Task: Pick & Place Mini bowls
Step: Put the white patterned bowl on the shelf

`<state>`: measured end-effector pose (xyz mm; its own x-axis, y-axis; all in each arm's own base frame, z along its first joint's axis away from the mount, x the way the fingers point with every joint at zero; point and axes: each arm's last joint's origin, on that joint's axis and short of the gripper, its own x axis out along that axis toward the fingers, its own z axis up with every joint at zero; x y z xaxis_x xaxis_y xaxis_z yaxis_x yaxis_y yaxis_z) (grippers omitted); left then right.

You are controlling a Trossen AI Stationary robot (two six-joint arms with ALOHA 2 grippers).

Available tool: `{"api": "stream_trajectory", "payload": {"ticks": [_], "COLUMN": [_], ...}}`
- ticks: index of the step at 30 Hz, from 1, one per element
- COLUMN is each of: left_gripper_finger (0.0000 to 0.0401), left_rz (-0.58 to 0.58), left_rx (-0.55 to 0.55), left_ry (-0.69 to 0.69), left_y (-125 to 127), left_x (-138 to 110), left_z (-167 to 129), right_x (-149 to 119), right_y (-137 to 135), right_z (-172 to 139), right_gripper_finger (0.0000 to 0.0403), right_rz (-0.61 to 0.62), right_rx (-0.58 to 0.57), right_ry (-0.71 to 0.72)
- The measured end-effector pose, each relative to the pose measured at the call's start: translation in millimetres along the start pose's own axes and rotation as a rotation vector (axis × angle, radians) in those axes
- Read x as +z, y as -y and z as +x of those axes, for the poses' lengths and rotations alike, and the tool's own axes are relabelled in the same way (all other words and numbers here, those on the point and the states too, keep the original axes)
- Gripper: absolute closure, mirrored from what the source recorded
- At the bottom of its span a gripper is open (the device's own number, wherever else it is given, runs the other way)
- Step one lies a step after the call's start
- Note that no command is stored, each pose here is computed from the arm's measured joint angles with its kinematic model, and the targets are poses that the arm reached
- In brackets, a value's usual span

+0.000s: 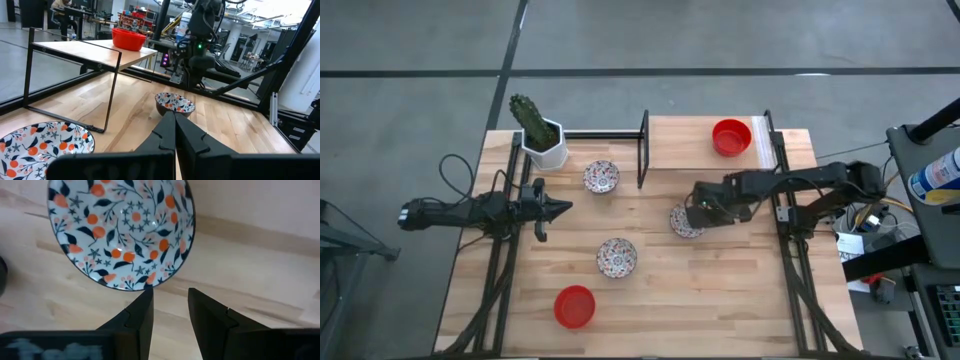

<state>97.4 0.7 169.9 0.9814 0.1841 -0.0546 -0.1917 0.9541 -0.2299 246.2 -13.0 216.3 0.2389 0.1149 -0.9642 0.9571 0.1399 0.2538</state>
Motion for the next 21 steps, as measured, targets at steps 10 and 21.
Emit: {"api": "stream_trajectory", "payload": {"ticks": [10,21], "left_gripper_finger": [0.0401,0.0401], "left_rz": [0.0,0.0], "left_rx": [0.0,0.0], "left_ry": [0.0,0.0], "left_y": [0,0], "left_x": [0,0], "left_z": [0,0], "right_x": [0,3], "right_y": [17,22], "right_z": [15,23], "right_gripper_finger": [0.0287,0.0287], "right_rz": [0.124,0.152], "right_rx": [0.082,0.087], "right_ry": [0.076,0.14]}}
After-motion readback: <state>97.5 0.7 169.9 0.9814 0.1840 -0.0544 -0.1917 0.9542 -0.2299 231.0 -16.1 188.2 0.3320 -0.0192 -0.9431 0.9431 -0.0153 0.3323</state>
